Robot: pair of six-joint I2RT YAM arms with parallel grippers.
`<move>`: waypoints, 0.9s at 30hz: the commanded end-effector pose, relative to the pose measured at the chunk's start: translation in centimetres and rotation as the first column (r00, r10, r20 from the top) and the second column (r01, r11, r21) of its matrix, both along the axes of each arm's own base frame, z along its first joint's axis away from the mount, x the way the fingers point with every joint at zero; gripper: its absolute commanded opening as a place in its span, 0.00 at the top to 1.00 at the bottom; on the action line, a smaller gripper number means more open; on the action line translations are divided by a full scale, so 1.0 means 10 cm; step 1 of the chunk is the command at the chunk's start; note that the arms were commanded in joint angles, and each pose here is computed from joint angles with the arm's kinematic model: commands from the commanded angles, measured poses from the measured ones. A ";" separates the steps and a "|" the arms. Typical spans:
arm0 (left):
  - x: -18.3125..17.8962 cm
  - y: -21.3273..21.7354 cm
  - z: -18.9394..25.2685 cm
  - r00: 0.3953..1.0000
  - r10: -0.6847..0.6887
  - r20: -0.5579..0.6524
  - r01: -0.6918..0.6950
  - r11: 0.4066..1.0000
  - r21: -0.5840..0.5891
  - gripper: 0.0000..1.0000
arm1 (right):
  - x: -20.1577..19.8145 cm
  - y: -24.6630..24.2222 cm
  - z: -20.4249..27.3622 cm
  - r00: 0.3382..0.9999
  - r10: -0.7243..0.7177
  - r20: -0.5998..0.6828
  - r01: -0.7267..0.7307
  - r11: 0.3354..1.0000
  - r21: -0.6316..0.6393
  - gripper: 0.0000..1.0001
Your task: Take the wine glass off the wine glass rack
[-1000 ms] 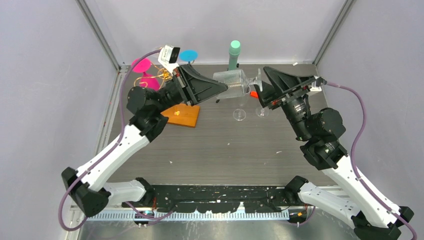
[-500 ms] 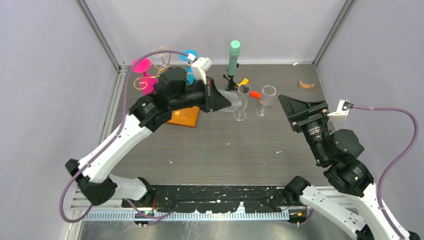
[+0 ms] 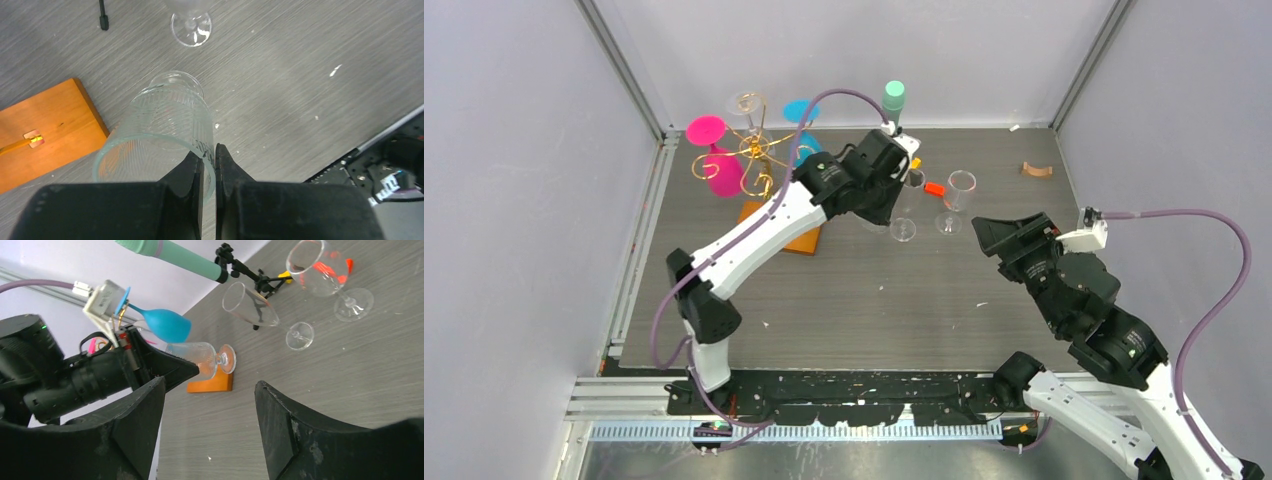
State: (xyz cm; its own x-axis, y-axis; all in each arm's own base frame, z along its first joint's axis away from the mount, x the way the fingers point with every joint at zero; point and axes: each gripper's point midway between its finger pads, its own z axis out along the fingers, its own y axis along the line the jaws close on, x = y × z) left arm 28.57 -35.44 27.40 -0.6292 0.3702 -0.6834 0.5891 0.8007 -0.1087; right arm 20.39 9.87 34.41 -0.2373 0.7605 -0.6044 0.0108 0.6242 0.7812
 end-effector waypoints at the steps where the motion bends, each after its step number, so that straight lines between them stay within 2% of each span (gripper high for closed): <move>1: 0.18 -0.04 -0.04 0.998 0.017 0.057 -0.021 0.998 0.058 1.00 | -0.03 -0.15 -0.04 0.998 -0.059 -0.007 0.059 0.998 -0.005 0.30; 5: 0.31 -0.16 -0.35 0.999 0.037 0.032 -0.041 0.993 0.111 1.00 | -0.06 -0.20 -0.07 0.997 -0.071 -0.013 0.071 0.997 -0.007 0.30; 12: 0.57 -0.22 -0.70 0.993 0.100 0.070 -0.111 0.978 0.175 1.00 | -0.07 -0.24 -0.13 0.996 -0.087 -0.024 0.086 0.996 -0.021 0.30; 20: 0.79 -0.19 -1.00 0.981 0.192 0.012 -0.192 0.976 0.105 1.00 | -0.07 -0.25 -0.16 0.995 -0.090 -0.031 0.089 0.996 -0.025 0.30; 27: 0.91 -0.13 -1.09 0.966 0.258 0.009 -0.258 0.965 0.041 1.00 | -0.08 -0.26 -0.19 0.995 -0.094 -0.034 0.094 0.995 -0.029 0.30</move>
State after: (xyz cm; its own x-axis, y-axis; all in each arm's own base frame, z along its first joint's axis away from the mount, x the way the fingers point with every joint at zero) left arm 35.54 -36.06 12.51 -0.7535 0.3571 -0.5520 0.4198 0.9075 0.0140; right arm 19.45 8.04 32.34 -0.2276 0.7505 -0.6205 0.0801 0.6494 0.7562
